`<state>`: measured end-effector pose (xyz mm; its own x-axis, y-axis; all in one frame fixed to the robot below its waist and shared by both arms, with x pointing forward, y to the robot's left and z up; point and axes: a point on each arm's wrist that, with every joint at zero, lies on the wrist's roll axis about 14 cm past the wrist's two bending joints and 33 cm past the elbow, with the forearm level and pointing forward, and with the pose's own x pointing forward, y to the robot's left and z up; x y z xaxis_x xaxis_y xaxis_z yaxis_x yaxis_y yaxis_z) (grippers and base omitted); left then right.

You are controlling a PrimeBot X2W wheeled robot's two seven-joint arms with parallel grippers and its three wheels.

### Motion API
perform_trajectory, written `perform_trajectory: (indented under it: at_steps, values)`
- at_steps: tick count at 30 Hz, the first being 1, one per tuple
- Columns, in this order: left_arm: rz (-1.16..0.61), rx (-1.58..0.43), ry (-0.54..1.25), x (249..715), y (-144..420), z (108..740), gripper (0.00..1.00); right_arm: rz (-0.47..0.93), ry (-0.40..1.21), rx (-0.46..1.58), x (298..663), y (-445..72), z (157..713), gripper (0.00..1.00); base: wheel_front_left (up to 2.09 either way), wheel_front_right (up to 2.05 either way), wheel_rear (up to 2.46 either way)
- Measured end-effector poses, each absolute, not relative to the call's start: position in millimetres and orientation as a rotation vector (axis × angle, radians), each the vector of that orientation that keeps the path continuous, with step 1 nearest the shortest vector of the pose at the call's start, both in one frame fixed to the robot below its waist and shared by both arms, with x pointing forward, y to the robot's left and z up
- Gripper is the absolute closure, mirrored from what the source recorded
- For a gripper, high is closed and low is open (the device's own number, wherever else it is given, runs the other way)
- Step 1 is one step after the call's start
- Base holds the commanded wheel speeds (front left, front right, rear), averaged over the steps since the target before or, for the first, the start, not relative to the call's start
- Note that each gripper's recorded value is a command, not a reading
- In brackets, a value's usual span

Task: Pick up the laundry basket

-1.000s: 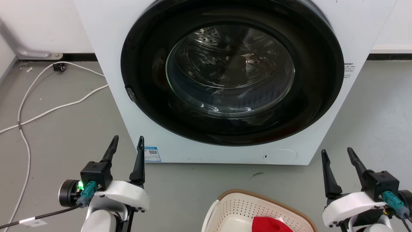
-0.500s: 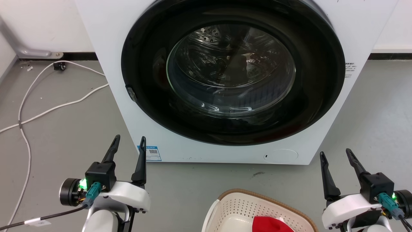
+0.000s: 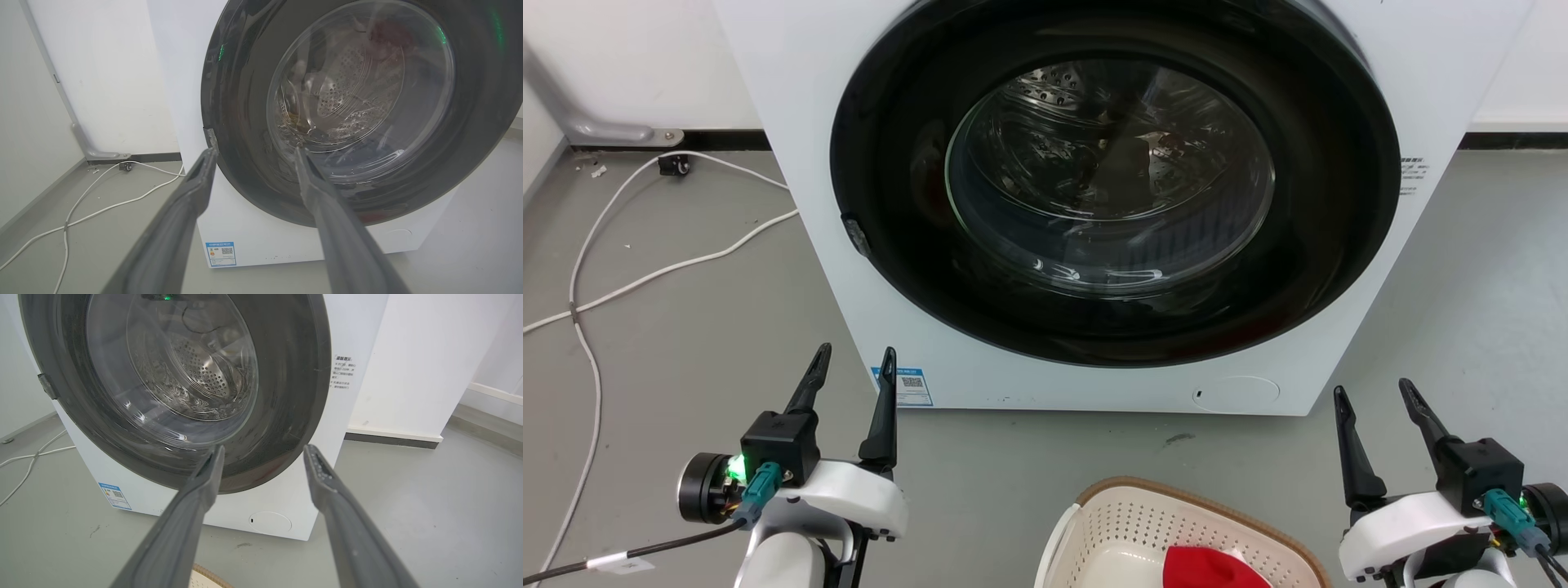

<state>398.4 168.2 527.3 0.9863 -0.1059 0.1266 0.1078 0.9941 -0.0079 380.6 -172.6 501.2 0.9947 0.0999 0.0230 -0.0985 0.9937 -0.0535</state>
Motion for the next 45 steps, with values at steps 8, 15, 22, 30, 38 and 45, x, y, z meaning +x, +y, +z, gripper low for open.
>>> perform_trajectory:
  at_steps: [8, 15, 22, 30, 38, 45]
  values:
    - [-0.118, -0.014, -0.125, 407.9, 165.1, 527.3, 0.00, 0.082, 0.021, -0.035, 386.2, -177.9, 490.8, 0.00, 0.00, 0.00, 0.00]
    - [-0.180, -0.026, -0.085, 430.0, 145.2, 514.2, 0.00, 0.037, 0.145, -0.023, 389.0, -192.6, 457.9, 0.00, 0.00, 0.00, 0.00]
    - [-0.261, -0.040, 0.031, 447.2, 119.4, 475.0, 0.00, -0.011, 0.261, -0.007, 384.8, -208.1, 421.7, 0.00, 0.00, 0.00, 0.00]
    - [-0.359, -0.062, 0.189, 448.7, 88.8, 423.0, 0.00, -0.041, 0.404, 0.031, 374.7, -214.3, 376.4, 0.00, 0.00, 0.00, 0.00]
    - [-0.418, -0.076, 0.363, 437.3, 73.9, 369.8, 0.00, -0.068, 0.574, 0.082, 355.7, -215.1, 326.6, 0.00, 0.00, 0.00, 0.00]
    - [-0.462, -0.083, 0.488, 432.1, 62.9, 333.3, 0.00, -0.084, 0.712, 0.112, 340.0, -213.0, 287.9, 0.00, 0.00, 0.00, 0.00]
